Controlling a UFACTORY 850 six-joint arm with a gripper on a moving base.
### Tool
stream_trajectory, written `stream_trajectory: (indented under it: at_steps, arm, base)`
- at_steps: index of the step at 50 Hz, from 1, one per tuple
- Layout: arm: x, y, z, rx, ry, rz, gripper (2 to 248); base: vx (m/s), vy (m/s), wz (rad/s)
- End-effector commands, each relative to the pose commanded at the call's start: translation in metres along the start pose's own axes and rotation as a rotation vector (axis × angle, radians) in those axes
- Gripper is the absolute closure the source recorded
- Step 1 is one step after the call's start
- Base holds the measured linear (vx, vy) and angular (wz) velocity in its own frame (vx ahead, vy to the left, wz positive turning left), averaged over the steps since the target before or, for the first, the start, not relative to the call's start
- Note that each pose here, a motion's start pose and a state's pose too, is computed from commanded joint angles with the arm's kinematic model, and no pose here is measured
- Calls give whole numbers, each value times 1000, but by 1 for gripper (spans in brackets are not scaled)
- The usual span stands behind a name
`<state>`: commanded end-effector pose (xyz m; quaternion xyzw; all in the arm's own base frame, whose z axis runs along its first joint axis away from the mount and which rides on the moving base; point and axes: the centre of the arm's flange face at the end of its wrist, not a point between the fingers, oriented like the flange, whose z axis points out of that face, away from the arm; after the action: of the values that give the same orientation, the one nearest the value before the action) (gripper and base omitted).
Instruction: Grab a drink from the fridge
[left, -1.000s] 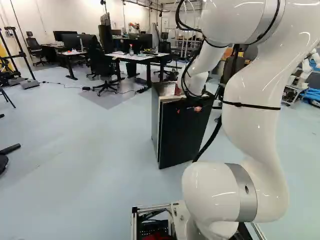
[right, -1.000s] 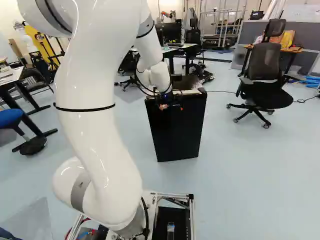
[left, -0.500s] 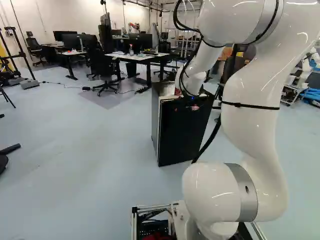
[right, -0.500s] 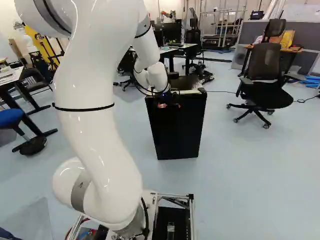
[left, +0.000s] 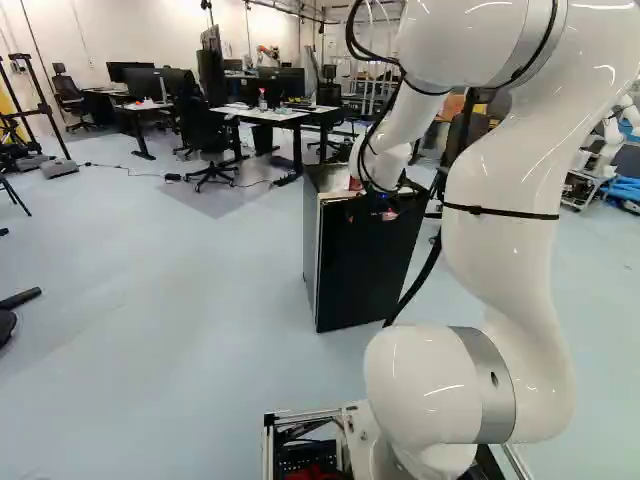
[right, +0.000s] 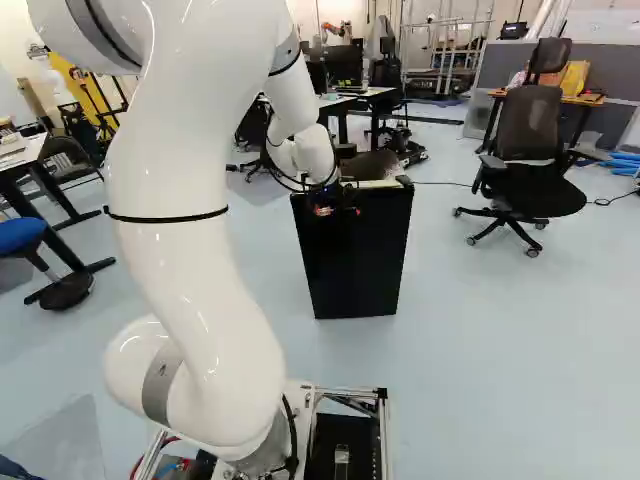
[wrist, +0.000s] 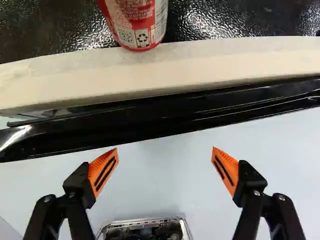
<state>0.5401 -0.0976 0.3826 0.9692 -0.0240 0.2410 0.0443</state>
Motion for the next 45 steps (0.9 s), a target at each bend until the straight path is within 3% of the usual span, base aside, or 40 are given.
stream_trajectory:
  at_steps: [45]
  arm:
    - [7,-2,-1,2,79,-3,3]
  base:
    - [0,0,0]
